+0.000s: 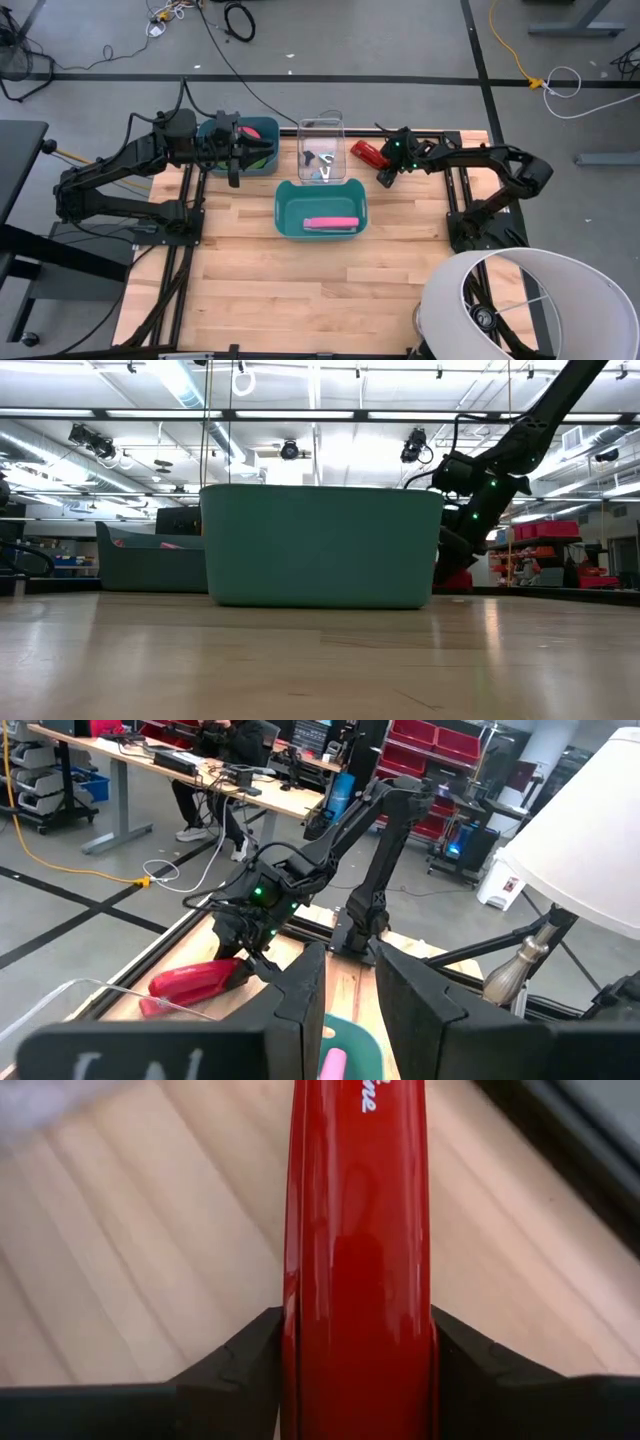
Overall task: Pick and place Stapler, Stapler remover, tape
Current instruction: Put the red stapler into the green bin
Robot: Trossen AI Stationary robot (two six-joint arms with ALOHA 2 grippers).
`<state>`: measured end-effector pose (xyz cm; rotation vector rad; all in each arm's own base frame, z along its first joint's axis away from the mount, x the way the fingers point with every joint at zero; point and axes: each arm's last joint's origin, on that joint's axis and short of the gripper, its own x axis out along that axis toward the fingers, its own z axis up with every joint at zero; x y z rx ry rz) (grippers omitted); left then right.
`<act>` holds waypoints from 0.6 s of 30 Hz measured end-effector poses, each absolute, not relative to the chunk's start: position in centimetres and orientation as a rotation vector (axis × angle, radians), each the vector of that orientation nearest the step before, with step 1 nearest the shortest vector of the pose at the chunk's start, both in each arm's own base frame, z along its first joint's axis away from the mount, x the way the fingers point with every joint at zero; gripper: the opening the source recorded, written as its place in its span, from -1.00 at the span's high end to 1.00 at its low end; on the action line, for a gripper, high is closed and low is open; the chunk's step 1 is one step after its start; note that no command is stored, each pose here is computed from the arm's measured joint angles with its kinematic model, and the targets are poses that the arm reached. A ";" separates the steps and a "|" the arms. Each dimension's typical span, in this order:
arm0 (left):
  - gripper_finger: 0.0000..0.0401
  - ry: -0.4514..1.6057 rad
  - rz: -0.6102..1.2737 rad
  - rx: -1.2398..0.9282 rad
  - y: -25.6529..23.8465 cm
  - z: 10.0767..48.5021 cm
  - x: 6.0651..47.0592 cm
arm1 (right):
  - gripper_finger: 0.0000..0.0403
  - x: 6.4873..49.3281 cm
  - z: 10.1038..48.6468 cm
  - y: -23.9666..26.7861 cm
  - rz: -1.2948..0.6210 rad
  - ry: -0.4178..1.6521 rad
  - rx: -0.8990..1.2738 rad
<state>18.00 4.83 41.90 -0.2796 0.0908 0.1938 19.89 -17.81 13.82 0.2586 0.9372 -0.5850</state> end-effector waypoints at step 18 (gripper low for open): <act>0.53 0.091 0.194 -0.280 4.8 41.9 18.0 | 0.11 21.5 16.1 -14.9 -0.590 0.890 0.151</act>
